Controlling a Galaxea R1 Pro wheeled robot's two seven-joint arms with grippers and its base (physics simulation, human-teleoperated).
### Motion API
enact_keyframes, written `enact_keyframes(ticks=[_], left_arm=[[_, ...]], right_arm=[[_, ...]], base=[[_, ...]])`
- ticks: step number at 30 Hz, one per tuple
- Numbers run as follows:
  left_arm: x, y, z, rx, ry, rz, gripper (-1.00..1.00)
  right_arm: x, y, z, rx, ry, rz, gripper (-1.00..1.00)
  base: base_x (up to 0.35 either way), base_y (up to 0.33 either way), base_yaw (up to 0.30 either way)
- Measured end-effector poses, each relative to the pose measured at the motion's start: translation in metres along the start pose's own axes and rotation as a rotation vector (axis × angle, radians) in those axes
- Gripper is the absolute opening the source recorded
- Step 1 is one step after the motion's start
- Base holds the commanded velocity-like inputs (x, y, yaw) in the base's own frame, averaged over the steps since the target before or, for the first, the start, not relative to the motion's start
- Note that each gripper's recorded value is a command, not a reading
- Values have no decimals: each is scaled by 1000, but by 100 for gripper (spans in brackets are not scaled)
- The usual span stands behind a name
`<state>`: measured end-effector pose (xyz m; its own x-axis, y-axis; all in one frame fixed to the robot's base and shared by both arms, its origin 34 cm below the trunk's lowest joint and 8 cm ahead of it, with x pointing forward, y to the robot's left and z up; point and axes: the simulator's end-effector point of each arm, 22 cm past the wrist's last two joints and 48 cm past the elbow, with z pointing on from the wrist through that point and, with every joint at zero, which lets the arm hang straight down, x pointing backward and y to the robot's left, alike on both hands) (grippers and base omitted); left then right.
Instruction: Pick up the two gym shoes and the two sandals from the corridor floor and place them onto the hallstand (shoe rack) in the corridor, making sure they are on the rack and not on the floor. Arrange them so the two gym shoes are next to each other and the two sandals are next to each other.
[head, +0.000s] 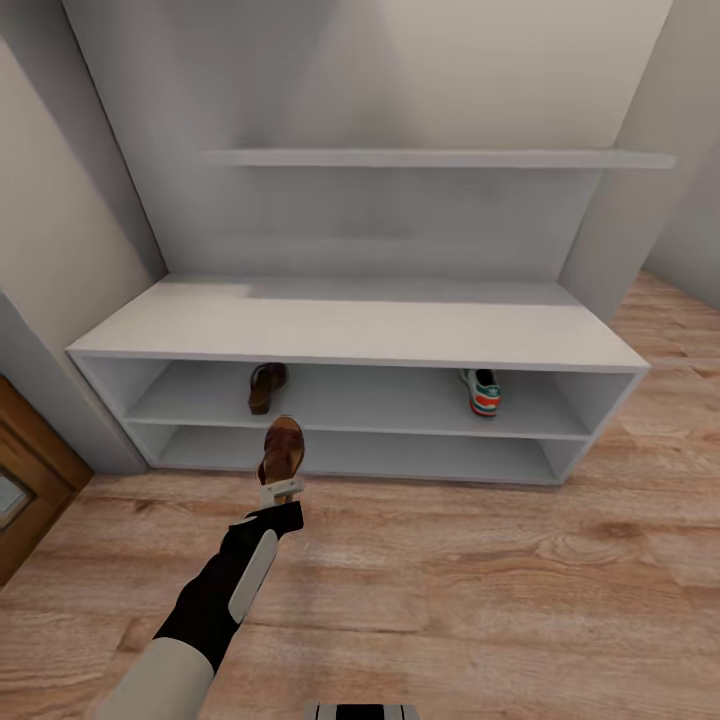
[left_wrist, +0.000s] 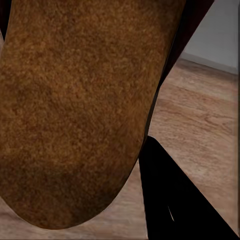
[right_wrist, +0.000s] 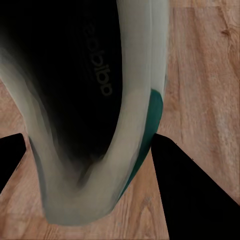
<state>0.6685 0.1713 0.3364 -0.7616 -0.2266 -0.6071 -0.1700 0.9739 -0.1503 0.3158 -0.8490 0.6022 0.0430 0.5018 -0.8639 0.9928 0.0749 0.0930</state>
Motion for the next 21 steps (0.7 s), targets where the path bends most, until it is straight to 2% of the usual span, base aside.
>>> enact_keyframes(ticks=[7,21], left_arm=[[0,0,0,0,0,0,-100],[0,0,0,0,0,-1,-100]], right_arm=[[0,0,0,0,0,0,-100],[0,0,0,1,0,0,-100]], base=[[334,-132,0],[343,-7,0]])
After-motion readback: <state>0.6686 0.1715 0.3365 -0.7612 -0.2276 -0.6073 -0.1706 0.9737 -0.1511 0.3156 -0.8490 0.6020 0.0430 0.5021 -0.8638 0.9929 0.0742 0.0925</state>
